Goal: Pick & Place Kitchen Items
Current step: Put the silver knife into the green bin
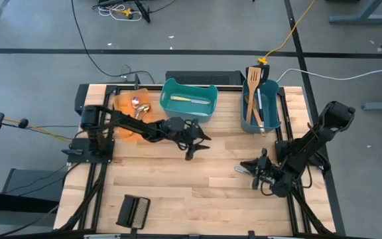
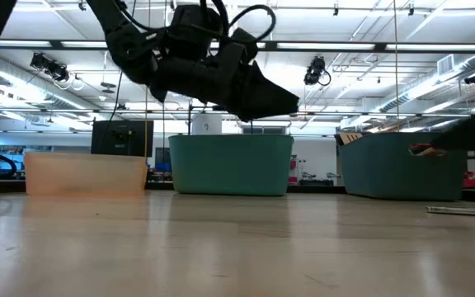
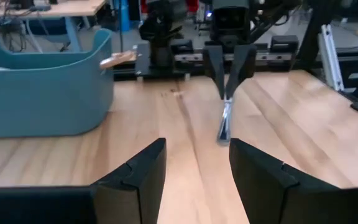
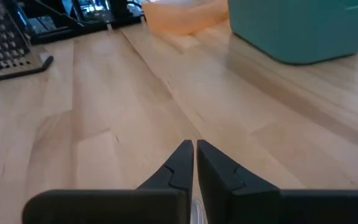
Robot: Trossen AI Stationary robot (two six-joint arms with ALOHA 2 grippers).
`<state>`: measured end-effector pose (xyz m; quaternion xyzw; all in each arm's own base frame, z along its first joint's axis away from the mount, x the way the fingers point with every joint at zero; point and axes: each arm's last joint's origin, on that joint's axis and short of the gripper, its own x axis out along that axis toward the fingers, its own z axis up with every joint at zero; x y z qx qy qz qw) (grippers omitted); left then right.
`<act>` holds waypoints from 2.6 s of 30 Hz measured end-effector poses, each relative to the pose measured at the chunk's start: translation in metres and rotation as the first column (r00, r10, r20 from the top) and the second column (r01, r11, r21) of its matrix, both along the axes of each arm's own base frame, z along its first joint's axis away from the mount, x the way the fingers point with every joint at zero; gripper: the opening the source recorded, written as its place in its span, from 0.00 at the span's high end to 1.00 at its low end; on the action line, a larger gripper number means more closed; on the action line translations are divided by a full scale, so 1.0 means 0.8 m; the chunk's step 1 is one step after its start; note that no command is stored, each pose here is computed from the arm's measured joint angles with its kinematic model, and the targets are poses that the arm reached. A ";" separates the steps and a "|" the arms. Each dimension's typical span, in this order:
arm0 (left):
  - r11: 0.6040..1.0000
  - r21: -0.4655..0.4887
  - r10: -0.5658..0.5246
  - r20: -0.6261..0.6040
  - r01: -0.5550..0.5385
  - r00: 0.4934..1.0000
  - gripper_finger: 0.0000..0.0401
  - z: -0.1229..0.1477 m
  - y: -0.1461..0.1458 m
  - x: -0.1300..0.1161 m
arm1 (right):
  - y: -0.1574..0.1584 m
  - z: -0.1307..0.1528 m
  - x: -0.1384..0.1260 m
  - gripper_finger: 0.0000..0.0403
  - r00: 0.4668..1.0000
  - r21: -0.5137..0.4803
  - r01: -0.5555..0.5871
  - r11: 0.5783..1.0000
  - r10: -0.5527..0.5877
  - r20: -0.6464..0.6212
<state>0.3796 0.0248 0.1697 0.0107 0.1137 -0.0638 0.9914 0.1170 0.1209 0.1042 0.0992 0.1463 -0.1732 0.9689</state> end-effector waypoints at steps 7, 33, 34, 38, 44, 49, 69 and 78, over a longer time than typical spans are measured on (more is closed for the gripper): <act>0.998 0.006 -0.064 -0.005 0.064 0.998 0.55 -0.021 -0.028 0.053 | -0.006 0.012 0.004 0.92 1.000 -0.006 0.013 1.000 -0.013 0.014; 0.974 0.029 -0.222 -0.057 0.224 0.973 0.55 -0.086 -0.056 0.160 | -0.006 0.017 0.005 0.92 1.000 0.004 0.007 1.000 -0.007 0.023; 0.974 0.029 -0.222 -0.057 0.223 0.974 0.55 -0.085 -0.056 0.161 | -0.006 0.017 0.005 0.92 1.000 0.004 0.007 1.000 -0.007 0.024; 0.975 0.036 -0.218 -0.061 0.221 0.974 0.55 -0.083 -0.055 0.163 | -0.006 0.018 0.005 0.92 1.000 0.006 0.005 1.000 -0.005 0.028; 0.977 0.047 -0.205 -0.072 0.209 0.976 0.55 -0.086 -0.054 0.163 | -0.004 0.020 0.006 0.92 0.999 0.006 0.000 1.000 0.000 0.036; 0.976 0.024 -0.215 -0.050 0.217 0.975 0.55 -0.099 -0.055 0.184 | -0.004 0.021 0.007 0.92 0.999 0.001 -0.005 1.000 0.005 0.040; 0.968 0.038 -0.241 -0.141 0.248 0.960 0.55 -0.131 -0.074 0.212 | -0.002 0.022 0.008 0.92 0.999 0.000 -0.027 1.000 0.027 0.034; 0.973 0.036 -0.222 -0.151 0.229 0.963 0.55 -0.132 -0.071 0.212 | -0.001 0.024 0.009 0.92 0.999 -0.011 -0.035 0.999 0.035 0.038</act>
